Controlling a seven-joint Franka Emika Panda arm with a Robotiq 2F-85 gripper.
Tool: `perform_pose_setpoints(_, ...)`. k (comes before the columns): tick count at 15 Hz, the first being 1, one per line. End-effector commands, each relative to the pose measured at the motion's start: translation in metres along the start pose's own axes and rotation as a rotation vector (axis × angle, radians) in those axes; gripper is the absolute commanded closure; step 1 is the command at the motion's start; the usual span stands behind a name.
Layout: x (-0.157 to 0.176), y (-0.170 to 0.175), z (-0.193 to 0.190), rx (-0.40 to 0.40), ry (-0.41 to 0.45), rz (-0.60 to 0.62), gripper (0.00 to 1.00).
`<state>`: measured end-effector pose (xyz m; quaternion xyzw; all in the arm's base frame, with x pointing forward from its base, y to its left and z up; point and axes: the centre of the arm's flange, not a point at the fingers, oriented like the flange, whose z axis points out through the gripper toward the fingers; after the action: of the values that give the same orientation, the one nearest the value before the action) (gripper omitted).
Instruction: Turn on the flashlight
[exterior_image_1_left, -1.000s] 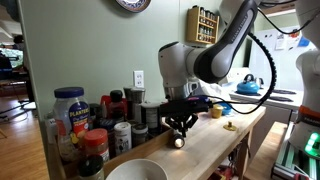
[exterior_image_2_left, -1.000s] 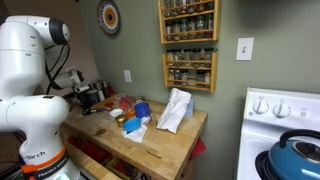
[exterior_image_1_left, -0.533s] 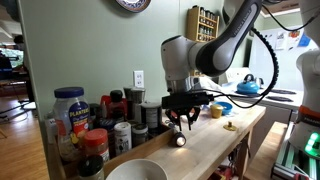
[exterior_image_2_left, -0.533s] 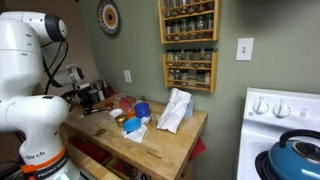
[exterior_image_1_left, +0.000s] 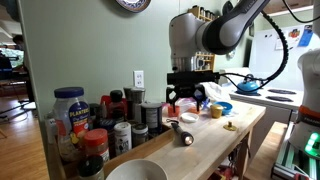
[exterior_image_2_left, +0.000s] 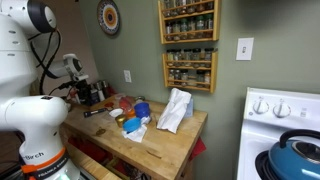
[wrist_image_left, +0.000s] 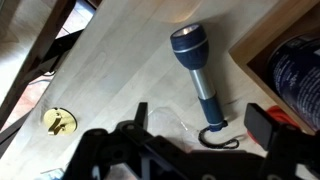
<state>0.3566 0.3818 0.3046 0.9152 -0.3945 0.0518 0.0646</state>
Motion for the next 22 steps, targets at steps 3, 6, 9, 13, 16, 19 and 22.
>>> perform_pose_setpoints(3, 0.005, 0.039, -0.048, 0.057, -0.131, -0.135, 0.0)
perform_pose_setpoints(6, 0.007, 0.05, -0.07, 0.083, -0.179, -0.218, 0.0)
perform_pose_setpoints(9, 0.009, 0.06, -0.092, 0.085, -0.199, -0.281, 0.0)
perform_pose_setpoints(13, 0.007, 0.05, -0.099, 0.077, -0.201, -0.304, 0.0)
perform_pose_setpoints(16, 0.008, 0.051, -0.104, 0.083, -0.196, -0.305, 0.0)
perform_pose_setpoints(19, 0.009, 0.05, -0.101, 0.076, -0.2, -0.303, 0.0)
perform_pose_setpoints(22, 0.009, 0.05, -0.101, 0.076, -0.2, -0.303, 0.0)
